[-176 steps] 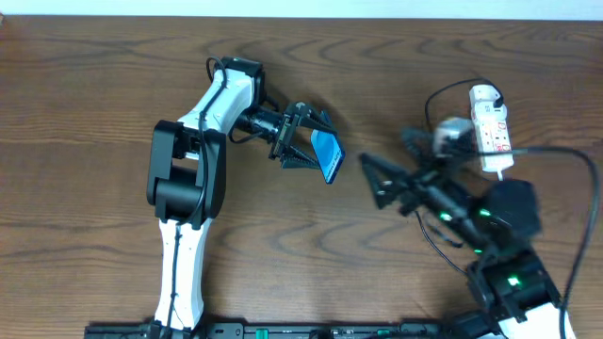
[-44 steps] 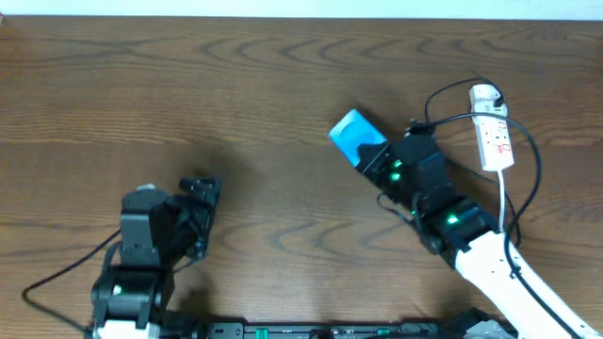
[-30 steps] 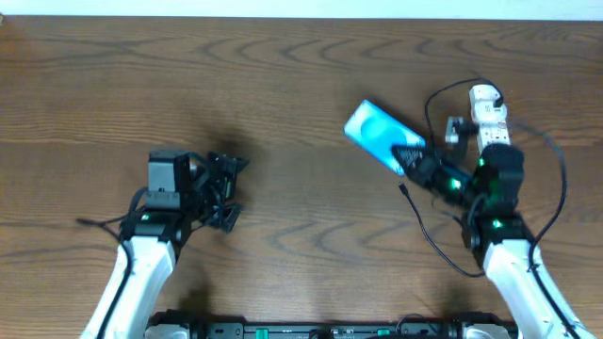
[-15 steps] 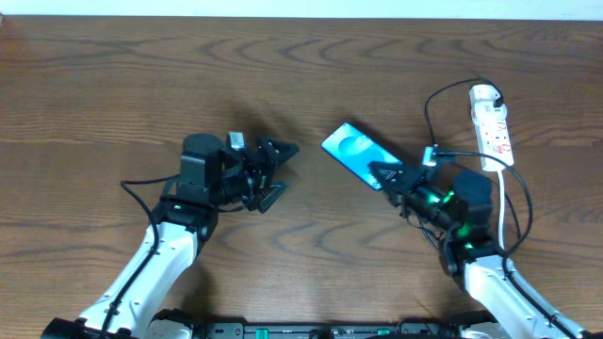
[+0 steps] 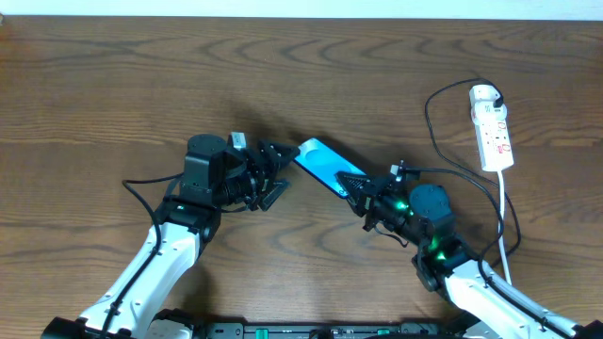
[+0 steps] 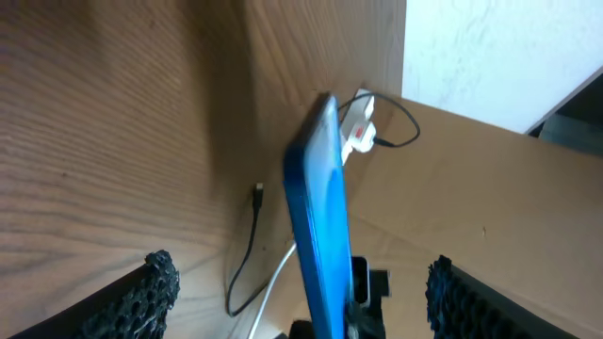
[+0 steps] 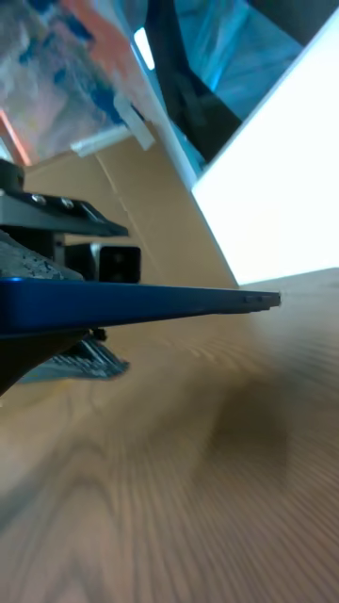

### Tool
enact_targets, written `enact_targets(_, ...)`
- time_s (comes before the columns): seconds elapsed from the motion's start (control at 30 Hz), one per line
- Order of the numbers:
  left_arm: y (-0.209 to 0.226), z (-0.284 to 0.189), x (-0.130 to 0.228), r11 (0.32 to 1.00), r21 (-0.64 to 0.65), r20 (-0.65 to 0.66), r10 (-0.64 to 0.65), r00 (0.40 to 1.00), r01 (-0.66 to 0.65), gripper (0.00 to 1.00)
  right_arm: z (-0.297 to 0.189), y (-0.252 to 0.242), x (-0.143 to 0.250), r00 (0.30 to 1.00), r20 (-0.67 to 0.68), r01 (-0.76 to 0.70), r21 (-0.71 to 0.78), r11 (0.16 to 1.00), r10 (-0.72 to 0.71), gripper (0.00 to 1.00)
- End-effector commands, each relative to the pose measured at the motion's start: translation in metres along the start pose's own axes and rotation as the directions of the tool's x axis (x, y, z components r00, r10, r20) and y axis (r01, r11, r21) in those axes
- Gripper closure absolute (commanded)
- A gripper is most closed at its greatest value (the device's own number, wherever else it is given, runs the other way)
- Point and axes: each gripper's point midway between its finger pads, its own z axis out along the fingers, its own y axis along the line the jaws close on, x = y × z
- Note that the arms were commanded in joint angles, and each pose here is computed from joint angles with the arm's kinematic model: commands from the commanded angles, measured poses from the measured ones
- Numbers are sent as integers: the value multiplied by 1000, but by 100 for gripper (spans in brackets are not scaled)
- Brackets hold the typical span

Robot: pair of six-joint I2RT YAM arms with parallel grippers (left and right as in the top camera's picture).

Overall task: Plug charger to phone and switch on socket
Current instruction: 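Bring the phone back to the left gripper and regrasp it there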

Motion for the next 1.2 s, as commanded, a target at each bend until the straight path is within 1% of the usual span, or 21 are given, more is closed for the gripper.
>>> enact_targets(0.0, -4, 1, -7, 1000, 6, 38, -3, 999, 2, 16, 2, 8, 6, 998, -4, -55, -28, 998, 55, 99)
enact_targets(0.07, -8, 1, -7, 1000, 21, 40, 8, 999, -9, 21, 2, 8, 7, 998, -7, -58, -27, 998, 58, 99)
enact_targets(0.2, -20, 0, -9, 997, 65, 47, 32, 998, -35, 22, 3, 6, 12, 998, -20, -62, -21, 998, 62, 99)
enact_targets(0.5, -21, 5, -5, 998, 59, 66, 10, 998, -14, 23, 5, 13, 26, 996, -65, -67, -51, 996, 64, 99)
enact_targets(0.63, -23, 10, 1, 998, 64, 62, -10, 998, 6, 30, 6, 12, 28, 996, -65, -67, -47, 997, 64, 99)
enact_targets(0.7, -24, 12, 4, 997, 67, 64, -27, 998, 22, 34, 8, 7, 25, 996, -57, -71, -34, 997, 69, 99)
enact_targets(0.8, -24, 12, 5, 996, 69, 60, -60, 996, 56, 40, 10, 3, 23, 996, -52, -75, -21, 997, 74, 99)
enact_targets(0.87, -24, 12, 5, 994, 70, 56, -83, 995, 79, 41, 11, 1, 22, 996, -50, -77, -15, 997, 77, 99)
enact_targets(0.9, -24, 12, 5, 993, 71, 54, -99, 994, 95, 44, 11, 0, 22, 996, -49, -78, -13, 997, 77, 99)
enact_targets(1.03, -24, 13, 6, 990, 72, 51, -129, 990, 125, 46, 11, 1, 22, 995, -49, -84, -13, 996, 83, 99)
enact_targets(1.17, -24, 13, 7, 990, 70, 47, -126, 991, 123, 47, 11, 3, 24, 994, -59, -88, -22, 996, 87, 99)
